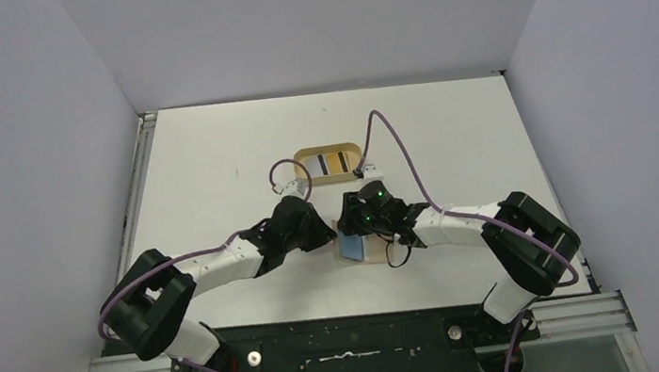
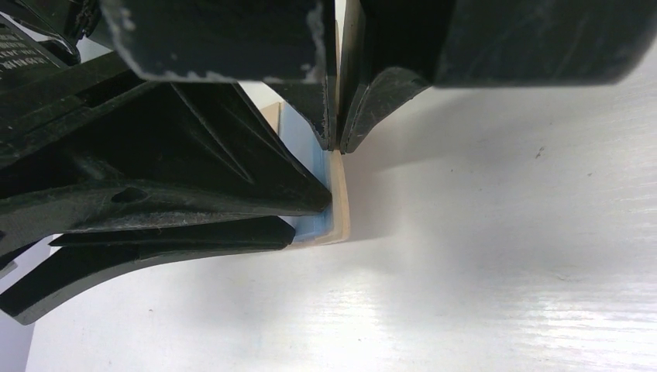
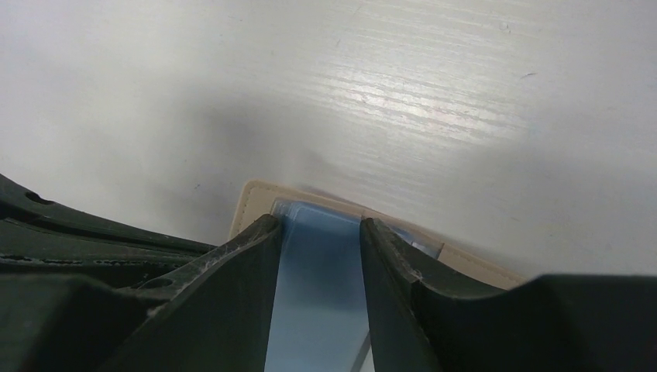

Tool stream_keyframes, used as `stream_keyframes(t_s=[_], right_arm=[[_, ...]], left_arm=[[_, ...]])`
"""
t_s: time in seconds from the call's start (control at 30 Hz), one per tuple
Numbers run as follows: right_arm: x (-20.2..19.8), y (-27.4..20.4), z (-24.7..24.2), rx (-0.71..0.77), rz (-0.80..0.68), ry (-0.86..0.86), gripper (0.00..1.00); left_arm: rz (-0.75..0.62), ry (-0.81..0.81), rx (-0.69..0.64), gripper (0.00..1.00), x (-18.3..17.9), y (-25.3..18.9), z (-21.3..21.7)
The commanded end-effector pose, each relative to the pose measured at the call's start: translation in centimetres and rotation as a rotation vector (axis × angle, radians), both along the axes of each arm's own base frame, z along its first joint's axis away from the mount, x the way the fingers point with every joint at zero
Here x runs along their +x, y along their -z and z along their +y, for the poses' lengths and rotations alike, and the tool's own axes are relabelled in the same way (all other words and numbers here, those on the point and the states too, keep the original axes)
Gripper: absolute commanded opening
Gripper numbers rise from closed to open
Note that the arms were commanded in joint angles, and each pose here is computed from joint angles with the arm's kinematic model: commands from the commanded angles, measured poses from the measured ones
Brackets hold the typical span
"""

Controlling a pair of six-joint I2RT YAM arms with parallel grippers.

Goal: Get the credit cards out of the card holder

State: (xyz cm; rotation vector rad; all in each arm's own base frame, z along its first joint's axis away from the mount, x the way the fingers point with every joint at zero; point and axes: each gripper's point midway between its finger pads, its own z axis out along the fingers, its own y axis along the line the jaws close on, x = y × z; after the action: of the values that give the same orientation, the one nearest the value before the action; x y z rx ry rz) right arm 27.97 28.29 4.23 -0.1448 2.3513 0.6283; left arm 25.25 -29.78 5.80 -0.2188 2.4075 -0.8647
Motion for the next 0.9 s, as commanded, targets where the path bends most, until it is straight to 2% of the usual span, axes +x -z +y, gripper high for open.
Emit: stream_keyframes(t_s=[0.0,0.4,0.63,0.73,0.87], right_arm=[[-0.8,1.1,-0.7,-0.019,0.005,-0.001,0.42],[-2.9,2.4,-5.4,-0.113,0.015,0.059,0.41],[-3.6,1.4,-8.4,-0.213,-0.020,0.086,0.42],[-3.2,0.0,-9.5,-0.252,-0.055,0.113,0.45],[-2.2,-4.6,-9.1,-0.225,-0.172,0.093,0.57]], left_arm=[[-0.093,-0.019,-0.102,0.00,1.5,-4.2,-0.7],[-0.101,-0.064,-0.093,0.00,2.5,-4.3,0.8],[-0.104,-0.090,-0.072,0.00,2.6,-4.1,1.7],[-0.094,-0.099,-0.063,0.00,2.5,-3.6,1.9],[-0.076,-0.121,-0.044,0.00,2.5,-2.6,2.3]])
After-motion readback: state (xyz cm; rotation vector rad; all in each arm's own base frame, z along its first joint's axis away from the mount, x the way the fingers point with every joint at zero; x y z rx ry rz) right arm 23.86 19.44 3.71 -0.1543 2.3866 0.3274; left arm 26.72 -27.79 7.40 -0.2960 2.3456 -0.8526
